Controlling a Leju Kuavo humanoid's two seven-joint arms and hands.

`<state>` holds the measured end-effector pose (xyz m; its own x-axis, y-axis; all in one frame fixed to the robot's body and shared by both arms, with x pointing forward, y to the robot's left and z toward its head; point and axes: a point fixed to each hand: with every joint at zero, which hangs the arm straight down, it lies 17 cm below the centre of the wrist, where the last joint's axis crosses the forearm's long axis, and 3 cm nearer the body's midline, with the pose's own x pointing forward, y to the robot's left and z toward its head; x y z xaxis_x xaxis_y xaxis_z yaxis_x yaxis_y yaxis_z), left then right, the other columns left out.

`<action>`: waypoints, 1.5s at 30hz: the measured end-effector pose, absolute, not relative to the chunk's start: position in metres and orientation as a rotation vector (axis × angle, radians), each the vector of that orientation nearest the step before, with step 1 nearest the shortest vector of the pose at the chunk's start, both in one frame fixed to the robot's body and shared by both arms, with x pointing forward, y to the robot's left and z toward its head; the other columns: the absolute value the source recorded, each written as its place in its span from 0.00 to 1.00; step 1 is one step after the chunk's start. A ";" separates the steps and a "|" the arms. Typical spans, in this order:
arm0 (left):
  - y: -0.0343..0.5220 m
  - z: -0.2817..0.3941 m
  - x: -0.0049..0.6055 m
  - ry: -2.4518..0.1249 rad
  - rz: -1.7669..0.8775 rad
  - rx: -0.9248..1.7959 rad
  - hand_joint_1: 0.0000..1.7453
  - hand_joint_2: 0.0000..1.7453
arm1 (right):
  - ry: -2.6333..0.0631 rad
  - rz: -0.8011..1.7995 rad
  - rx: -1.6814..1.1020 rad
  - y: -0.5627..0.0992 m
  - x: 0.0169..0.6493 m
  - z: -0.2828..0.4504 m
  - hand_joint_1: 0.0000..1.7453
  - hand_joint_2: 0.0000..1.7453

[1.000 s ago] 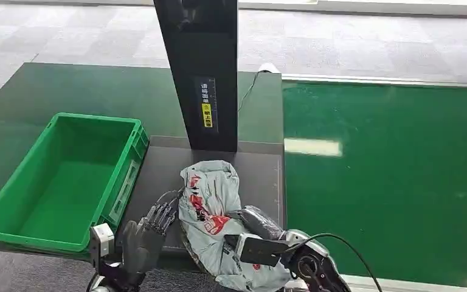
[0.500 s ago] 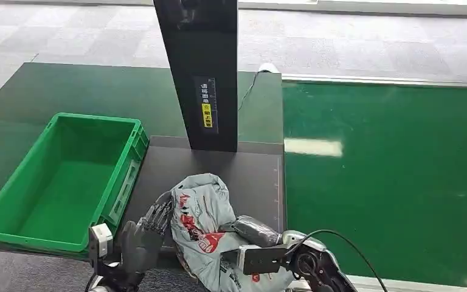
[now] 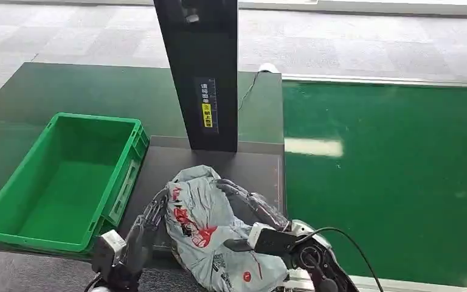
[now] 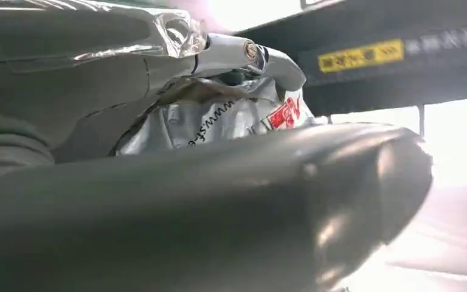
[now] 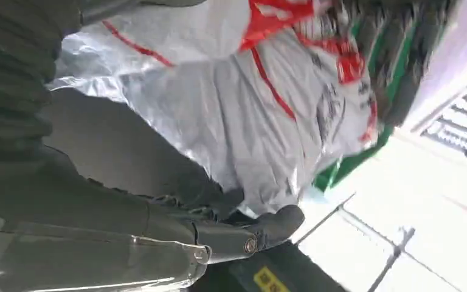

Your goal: Moved the parcel from conveyor to table for the left to box.

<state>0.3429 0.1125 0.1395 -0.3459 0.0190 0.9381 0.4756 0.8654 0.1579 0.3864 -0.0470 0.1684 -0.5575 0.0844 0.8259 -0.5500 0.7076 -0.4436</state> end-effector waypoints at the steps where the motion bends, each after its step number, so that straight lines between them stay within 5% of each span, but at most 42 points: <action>1: 0.110 0.139 0.342 -1.888 -0.525 -0.340 0.00 0.00 | -2.016 0.846 0.346 -0.049 0.389 0.174 0.00 1.00; 33: 0.077 0.136 0.326 -1.921 -0.738 -0.248 0.00 0.00 | -2.100 0.684 0.293 -0.071 0.402 0.207 0.00 1.00; 34: 0.077 0.137 0.325 -1.922 -0.739 -0.248 0.00 1.00 | -2.101 0.684 0.294 -0.071 0.402 0.207 0.00 1.00; 45: 0.072 0.121 0.332 -1.895 -0.944 -0.036 0.00 1.00 | -2.122 0.605 0.283 -0.083 0.405 0.215 0.00 1.00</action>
